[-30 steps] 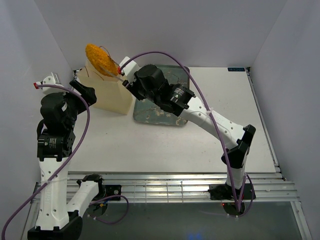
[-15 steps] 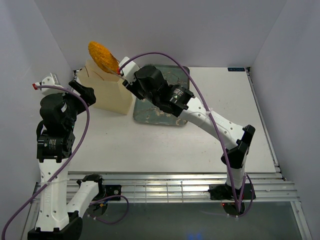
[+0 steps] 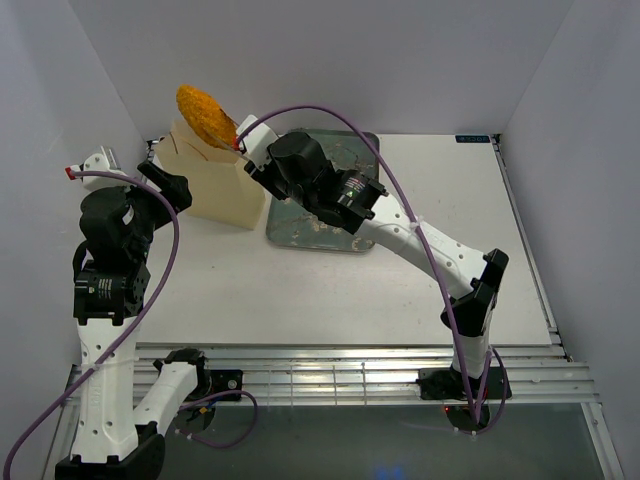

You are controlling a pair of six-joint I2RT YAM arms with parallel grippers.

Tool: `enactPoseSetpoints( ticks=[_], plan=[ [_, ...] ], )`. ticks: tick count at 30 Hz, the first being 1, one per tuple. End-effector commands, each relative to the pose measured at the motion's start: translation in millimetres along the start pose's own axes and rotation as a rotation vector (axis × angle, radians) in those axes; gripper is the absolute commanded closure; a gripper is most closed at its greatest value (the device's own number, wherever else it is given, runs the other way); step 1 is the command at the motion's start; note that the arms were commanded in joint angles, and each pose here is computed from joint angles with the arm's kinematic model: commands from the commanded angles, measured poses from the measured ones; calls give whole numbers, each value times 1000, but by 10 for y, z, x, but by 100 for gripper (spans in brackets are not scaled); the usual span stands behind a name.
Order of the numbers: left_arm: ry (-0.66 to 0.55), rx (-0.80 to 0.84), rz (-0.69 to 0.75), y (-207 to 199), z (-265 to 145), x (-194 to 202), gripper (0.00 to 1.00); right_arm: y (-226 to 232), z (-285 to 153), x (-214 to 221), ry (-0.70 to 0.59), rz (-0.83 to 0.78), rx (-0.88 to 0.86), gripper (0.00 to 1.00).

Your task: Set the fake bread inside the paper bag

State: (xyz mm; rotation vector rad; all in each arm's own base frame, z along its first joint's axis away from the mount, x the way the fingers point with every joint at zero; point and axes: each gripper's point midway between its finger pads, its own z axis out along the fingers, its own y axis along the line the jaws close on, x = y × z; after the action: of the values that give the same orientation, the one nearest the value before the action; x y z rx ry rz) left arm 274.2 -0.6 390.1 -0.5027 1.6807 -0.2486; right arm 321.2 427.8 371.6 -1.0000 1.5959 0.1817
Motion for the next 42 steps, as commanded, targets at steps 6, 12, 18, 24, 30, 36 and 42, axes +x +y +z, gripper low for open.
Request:
enactPoseSetpoints(
  ticks=[6, 12, 18, 24, 30, 36, 42],
  plan=[
    [-2, -9, 13, 35, -34, -1, 10, -118, -47, -388, -126, 59, 44, 66],
    [1, -9, 13, 31, -25, 2, 10, -111, -40, -376, -122, 57, 43, 57],
    [4, -5, 12, 20, -11, 2, 10, -103, -31, -345, -113, 54, 43, 51],
    [4, 0, 10, 6, -11, -5, 10, -96, -34, -341, -111, 53, 43, 47],
    [5, -1, 11, 9, -9, 0, 10, -97, -34, -347, -114, 59, 40, 49],
    [10, -5, 12, 21, -2, 19, 10, -151, -106, -390, -124, 80, 57, 50],
    [15, -6, 13, 28, 11, 43, 10, -239, -266, -374, -124, 112, 79, 51]
  ],
)
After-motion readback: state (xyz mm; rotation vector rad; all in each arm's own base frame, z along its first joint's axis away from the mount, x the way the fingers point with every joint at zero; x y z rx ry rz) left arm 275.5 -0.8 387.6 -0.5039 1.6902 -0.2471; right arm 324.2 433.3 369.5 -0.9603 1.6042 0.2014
